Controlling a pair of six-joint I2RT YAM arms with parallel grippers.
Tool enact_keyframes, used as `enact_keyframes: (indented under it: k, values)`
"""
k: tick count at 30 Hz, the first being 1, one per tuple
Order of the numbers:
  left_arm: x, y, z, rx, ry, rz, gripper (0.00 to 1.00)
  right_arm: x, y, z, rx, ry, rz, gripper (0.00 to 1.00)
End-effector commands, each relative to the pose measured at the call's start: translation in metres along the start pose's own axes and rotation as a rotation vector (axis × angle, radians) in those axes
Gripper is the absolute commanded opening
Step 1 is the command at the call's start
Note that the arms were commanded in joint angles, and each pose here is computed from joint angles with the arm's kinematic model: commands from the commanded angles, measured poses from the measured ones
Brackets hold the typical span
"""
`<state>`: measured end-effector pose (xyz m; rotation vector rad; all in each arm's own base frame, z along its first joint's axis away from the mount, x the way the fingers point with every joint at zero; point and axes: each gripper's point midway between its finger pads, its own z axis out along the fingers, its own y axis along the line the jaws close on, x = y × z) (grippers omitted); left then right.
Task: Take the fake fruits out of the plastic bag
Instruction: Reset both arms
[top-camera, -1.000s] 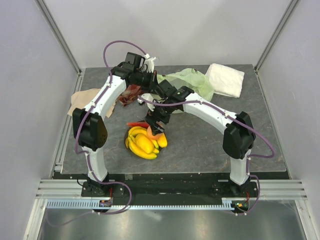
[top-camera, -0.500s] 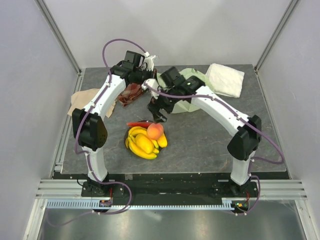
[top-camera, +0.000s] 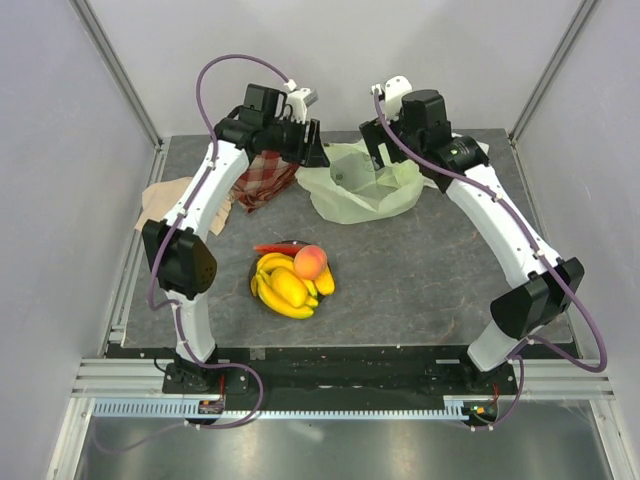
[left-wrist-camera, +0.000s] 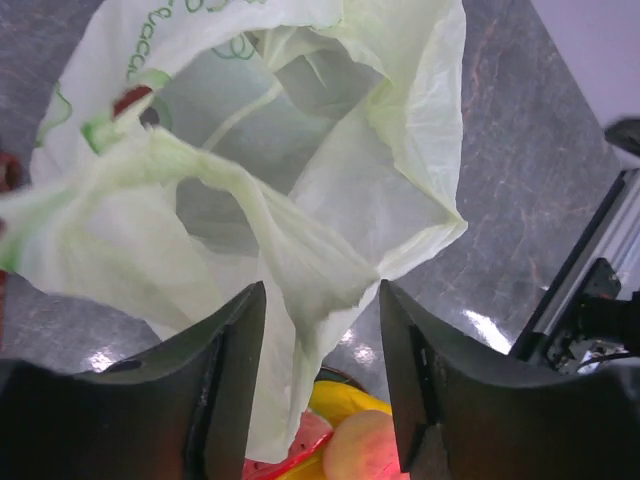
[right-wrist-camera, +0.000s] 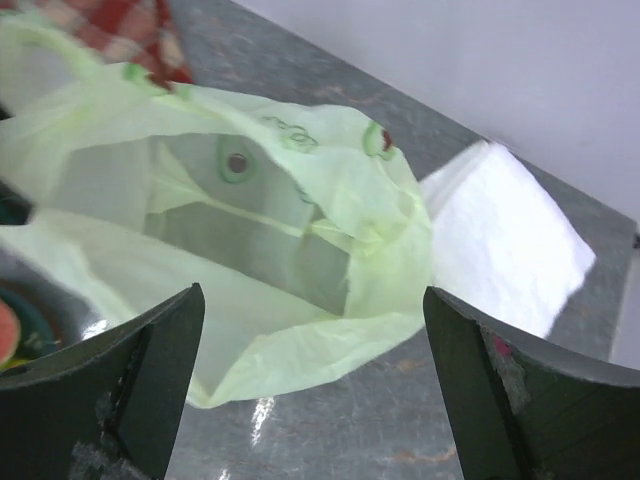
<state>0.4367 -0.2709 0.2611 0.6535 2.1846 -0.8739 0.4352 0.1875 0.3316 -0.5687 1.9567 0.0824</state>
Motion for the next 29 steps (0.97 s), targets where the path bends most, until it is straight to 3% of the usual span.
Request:
enact_keyframes:
  k: [1,6,8,14,19,29]
  values:
    - [-0.042,-0.003,-0.04,-0.096,-0.125,0.119,0.79,0.001,-0.042,-0.004,0.238,-0.023,0.08,0.98]
    - [-0.076,-0.013,-0.104,-0.253,-0.256,0.253,0.98,-0.008,-0.056,-0.024,0.311,-0.054,0.114,0.98]
    - [-0.084,-0.029,-0.14,-0.297,-0.318,0.307,0.99,-0.007,-0.062,-0.033,0.342,-0.054,0.117,0.98]
    - [-0.058,-0.032,-0.196,-0.447,-0.337,0.373,0.99,0.009,-0.067,-0.047,0.389,-0.002,0.131,0.98]
    - [-0.013,-0.009,-0.218,-0.579,-0.305,0.256,0.99,0.023,-0.061,-0.054,0.364,0.021,0.127,0.98]
    - [0.035,0.001,-0.214,-0.533,-0.272,0.052,0.99,0.03,-0.051,-0.059,0.304,0.022,0.117,0.98]
